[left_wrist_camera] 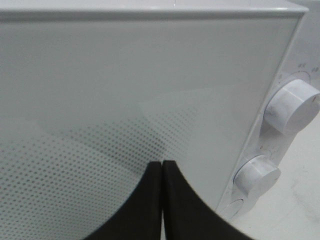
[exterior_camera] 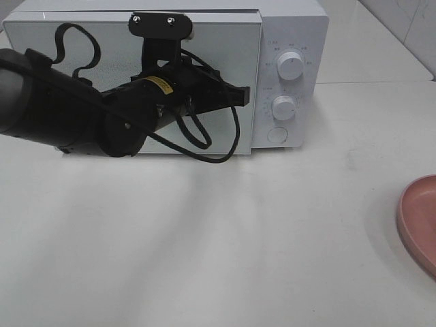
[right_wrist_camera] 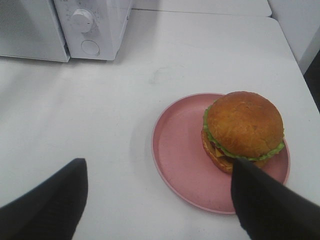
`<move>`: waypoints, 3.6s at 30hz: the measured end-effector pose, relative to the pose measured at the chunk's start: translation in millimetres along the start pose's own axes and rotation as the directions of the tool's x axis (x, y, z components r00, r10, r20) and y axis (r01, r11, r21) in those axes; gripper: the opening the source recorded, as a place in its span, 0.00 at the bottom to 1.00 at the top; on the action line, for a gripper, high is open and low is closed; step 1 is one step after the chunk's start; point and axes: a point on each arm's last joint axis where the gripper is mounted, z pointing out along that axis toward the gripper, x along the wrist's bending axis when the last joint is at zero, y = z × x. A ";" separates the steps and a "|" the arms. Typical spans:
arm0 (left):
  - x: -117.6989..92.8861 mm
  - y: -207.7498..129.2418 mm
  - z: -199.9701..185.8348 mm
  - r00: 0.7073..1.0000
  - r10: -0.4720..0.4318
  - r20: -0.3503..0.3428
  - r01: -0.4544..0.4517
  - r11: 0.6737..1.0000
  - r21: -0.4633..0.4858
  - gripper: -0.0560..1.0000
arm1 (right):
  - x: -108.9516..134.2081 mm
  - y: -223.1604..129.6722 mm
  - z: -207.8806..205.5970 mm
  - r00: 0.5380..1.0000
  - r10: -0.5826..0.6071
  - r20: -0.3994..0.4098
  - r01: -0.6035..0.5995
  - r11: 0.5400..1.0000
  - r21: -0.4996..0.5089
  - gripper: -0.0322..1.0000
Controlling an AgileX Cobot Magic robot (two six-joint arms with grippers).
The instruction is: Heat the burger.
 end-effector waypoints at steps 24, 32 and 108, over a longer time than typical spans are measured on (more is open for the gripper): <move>3.2 -1.0 18.5 1.000 0.003 -0.014 -0.002 0.999 0.034 0.05 | 0.0 0.0 0.0 1.000 0.000 0.000 0.000 1.000 0.000 0.76; 4.5 4.0 15.2 1.000 -0.009 -0.001 0.009 0.995 0.097 0.05 | 0.0 0.0 0.0 1.000 0.000 0.000 0.000 1.000 0.000 0.76; 134.6 29.6 -299.2 0.916 -0.152 -0.371 0.385 0.588 0.711 0.99 | 0.0 0.0 0.0 1.000 0.000 0.000 0.000 1.000 0.000 0.76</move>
